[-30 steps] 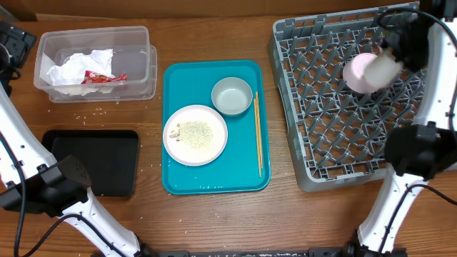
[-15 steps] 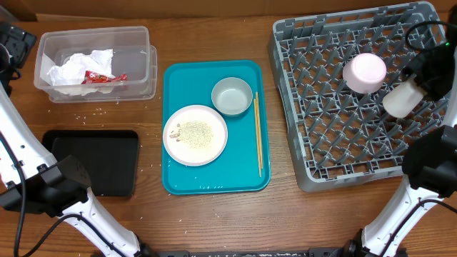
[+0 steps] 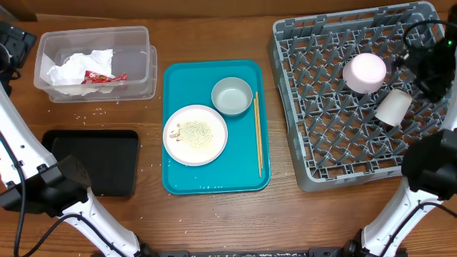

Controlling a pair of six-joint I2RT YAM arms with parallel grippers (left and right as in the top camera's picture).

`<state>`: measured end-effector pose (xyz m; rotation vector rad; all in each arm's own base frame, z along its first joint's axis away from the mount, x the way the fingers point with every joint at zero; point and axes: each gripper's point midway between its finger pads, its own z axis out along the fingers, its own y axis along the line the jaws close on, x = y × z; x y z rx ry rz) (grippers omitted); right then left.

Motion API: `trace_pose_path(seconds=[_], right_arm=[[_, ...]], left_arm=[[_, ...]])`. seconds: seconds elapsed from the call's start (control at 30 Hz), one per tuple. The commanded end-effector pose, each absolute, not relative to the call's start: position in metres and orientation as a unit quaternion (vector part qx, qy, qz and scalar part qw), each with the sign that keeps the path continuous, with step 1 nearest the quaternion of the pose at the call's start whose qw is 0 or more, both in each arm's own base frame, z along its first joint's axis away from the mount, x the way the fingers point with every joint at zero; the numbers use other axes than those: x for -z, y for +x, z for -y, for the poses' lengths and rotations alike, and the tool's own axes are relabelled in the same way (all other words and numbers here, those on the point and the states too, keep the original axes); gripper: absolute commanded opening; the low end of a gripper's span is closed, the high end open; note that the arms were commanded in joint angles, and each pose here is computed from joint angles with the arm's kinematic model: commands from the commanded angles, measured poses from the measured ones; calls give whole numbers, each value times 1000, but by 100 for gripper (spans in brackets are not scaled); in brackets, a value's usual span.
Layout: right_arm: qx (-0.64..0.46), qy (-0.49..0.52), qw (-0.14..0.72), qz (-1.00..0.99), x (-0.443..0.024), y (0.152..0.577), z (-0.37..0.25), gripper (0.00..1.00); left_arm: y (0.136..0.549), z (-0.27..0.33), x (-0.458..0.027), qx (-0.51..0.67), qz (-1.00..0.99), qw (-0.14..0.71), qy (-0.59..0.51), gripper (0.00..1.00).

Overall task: Sort waste into correct bins and load items into the dishwasher
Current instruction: 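Carry the white cup with the right gripper into the grey dish rack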

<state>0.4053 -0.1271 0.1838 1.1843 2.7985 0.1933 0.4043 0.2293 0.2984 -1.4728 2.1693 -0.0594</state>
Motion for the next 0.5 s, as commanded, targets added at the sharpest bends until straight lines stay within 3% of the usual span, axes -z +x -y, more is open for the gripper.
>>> trace_pose_path(seconds=[0.0,0.07,0.13,0.23,0.33,0.47], right_arm=[[-105,301,149,-936,-250,423,73,89],[1,316,165,-934,-249,420,97,82],[91,360,182,-911,-251,416,127,60],[110,375,201,-898,-249,425,145,27],[96,392,206,-892,-235,438,162,8],[64,399,194,-894,-215,449,167,4]], left_arm=[[406,-229,-296,15,-806,255,-534,100],[406,-229,-296,15,-806,255,-534,100],[406,-229,-296,15,-806,255,-534,100],[406,-229,-296,15,-806,255,-534,100],[406,-229,-296,15,-806,255,-534,100],[406,-229,-296,15,-806,255,-534,100]])
